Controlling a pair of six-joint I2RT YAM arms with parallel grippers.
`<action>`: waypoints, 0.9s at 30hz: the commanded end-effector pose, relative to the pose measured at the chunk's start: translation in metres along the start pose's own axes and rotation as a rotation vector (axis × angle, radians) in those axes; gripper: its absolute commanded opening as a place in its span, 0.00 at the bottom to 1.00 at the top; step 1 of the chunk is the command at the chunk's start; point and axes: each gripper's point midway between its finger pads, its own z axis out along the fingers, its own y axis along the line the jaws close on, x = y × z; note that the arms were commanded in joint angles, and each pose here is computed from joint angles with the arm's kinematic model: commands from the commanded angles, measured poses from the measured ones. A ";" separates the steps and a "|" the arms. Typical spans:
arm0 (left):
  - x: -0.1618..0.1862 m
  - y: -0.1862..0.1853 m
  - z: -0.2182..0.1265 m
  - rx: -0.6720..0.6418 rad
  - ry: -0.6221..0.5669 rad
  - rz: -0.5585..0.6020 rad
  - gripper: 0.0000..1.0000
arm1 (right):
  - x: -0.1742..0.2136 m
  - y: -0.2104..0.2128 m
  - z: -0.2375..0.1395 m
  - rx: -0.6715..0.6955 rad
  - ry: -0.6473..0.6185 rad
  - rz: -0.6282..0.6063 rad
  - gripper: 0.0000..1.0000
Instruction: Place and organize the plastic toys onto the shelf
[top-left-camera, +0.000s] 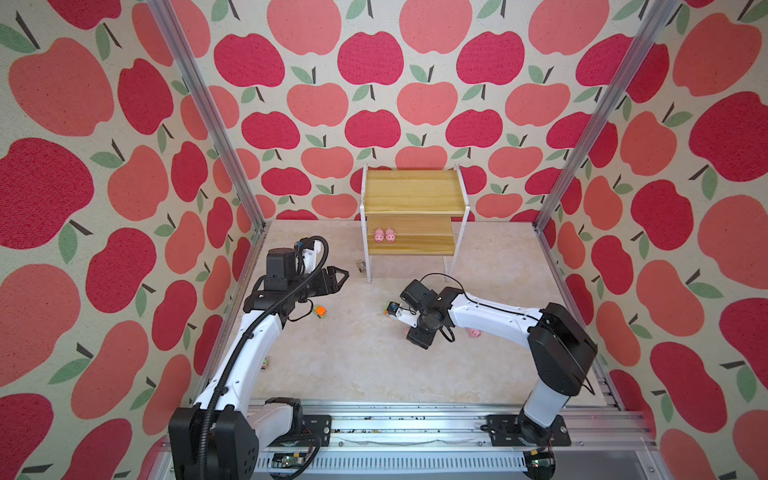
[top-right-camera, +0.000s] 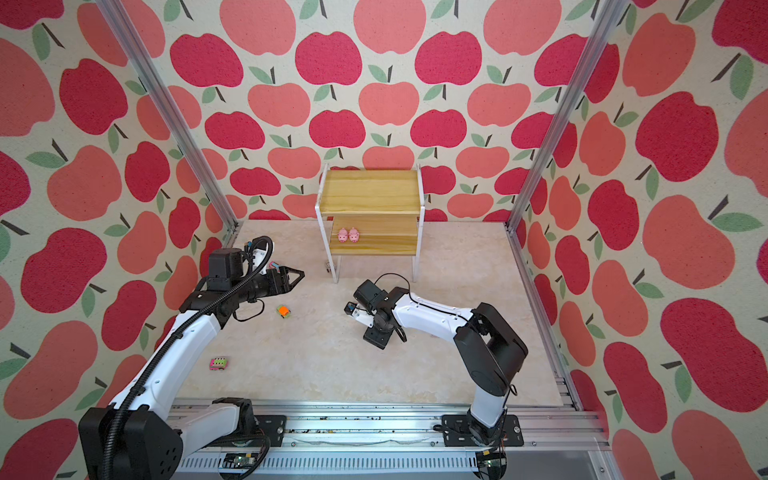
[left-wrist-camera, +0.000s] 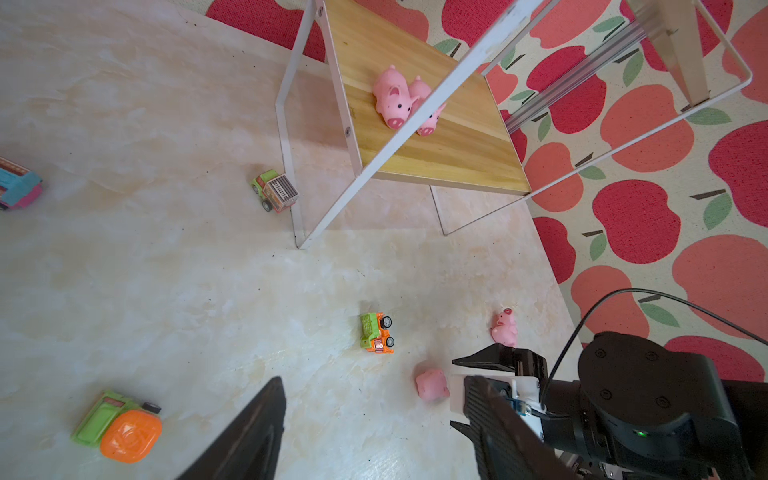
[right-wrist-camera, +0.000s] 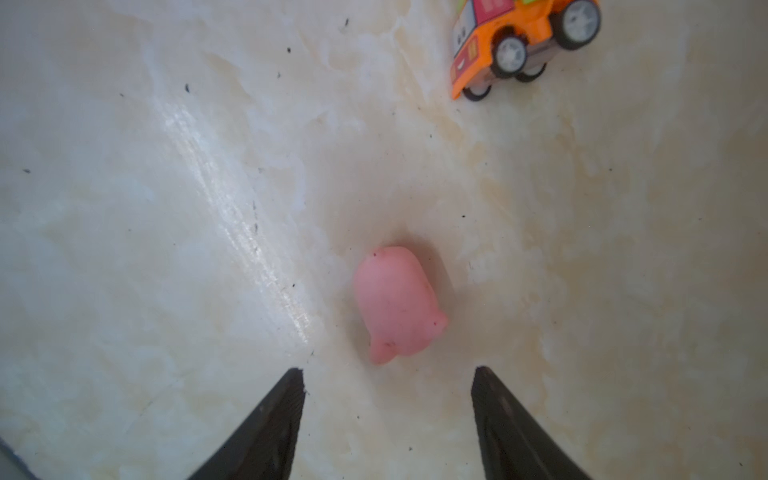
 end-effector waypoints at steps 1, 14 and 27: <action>0.007 0.009 0.007 -0.025 0.021 0.012 0.72 | -0.007 -0.002 0.010 -0.013 -0.019 -0.078 0.66; 0.005 0.010 0.004 -0.035 0.011 0.018 0.72 | -0.022 0.010 0.012 -0.078 -0.057 -0.015 0.25; -0.016 0.035 -0.018 -0.142 -0.075 -0.039 0.71 | -0.138 0.046 -0.021 -0.069 -0.316 0.380 0.24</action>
